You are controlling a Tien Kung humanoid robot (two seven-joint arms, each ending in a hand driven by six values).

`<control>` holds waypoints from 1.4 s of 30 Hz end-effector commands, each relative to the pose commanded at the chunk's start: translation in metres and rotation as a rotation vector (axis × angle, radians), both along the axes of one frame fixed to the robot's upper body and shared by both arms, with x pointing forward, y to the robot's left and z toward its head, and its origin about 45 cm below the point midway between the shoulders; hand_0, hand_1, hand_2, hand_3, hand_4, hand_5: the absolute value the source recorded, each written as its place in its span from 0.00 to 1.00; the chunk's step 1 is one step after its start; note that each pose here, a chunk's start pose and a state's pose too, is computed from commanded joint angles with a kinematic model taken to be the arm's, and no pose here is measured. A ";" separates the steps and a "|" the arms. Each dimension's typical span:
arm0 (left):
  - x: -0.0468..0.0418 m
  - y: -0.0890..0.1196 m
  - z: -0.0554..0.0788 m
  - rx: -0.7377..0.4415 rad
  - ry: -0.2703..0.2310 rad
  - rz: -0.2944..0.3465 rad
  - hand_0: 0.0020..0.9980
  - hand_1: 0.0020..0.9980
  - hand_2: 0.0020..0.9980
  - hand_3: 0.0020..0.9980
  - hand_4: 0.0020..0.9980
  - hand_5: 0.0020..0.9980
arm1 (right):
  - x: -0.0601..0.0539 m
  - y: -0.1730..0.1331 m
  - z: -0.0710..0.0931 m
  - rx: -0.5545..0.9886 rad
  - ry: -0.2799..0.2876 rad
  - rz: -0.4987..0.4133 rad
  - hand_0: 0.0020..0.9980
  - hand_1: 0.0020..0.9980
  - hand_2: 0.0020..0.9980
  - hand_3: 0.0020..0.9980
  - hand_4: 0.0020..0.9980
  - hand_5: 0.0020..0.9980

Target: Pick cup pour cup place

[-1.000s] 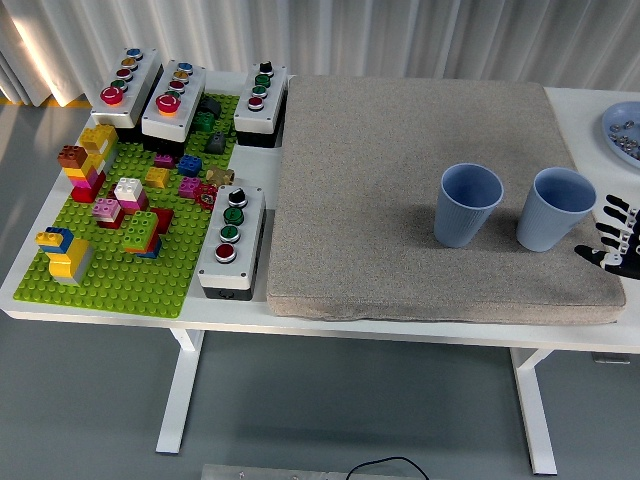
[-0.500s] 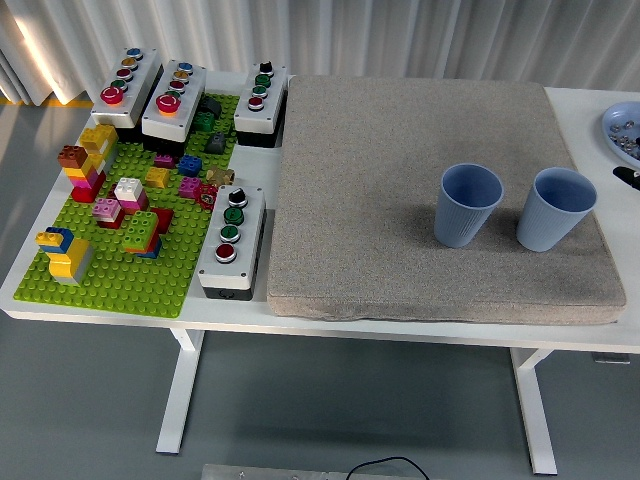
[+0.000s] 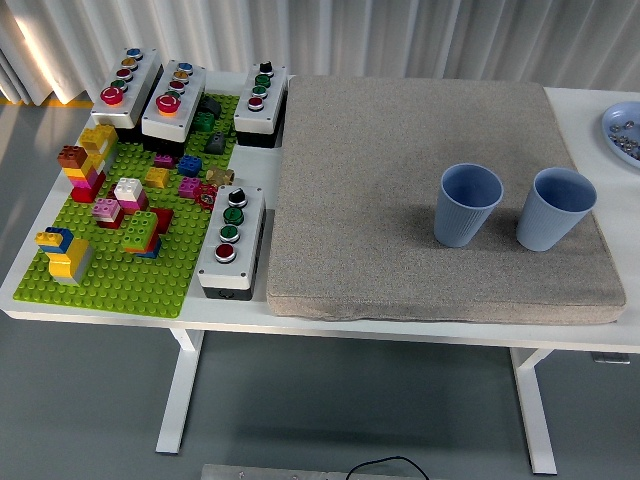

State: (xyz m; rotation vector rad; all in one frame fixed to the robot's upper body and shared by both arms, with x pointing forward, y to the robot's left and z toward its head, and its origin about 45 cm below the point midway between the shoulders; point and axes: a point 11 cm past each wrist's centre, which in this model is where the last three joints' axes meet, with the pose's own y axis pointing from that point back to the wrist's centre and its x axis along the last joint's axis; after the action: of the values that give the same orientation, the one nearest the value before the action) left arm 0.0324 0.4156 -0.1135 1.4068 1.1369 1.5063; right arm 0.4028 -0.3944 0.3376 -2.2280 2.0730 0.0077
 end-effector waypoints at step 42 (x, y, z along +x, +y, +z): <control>0.0032 0.000 0.000 -0.001 -0.004 -0.015 0.73 0.77 0.82 0.67 0.50 0.95 | 0.015 -0.007 -0.033 0.256 0.042 -0.255 0.93 0.85 0.93 0.89 0.80 0.84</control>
State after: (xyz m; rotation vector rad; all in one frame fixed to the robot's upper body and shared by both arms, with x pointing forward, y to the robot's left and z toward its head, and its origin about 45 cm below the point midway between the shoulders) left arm 0.0356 0.4154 -0.1133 1.4086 1.1226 1.4976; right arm 0.4177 -0.4012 0.3042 -1.8235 2.2183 0.2856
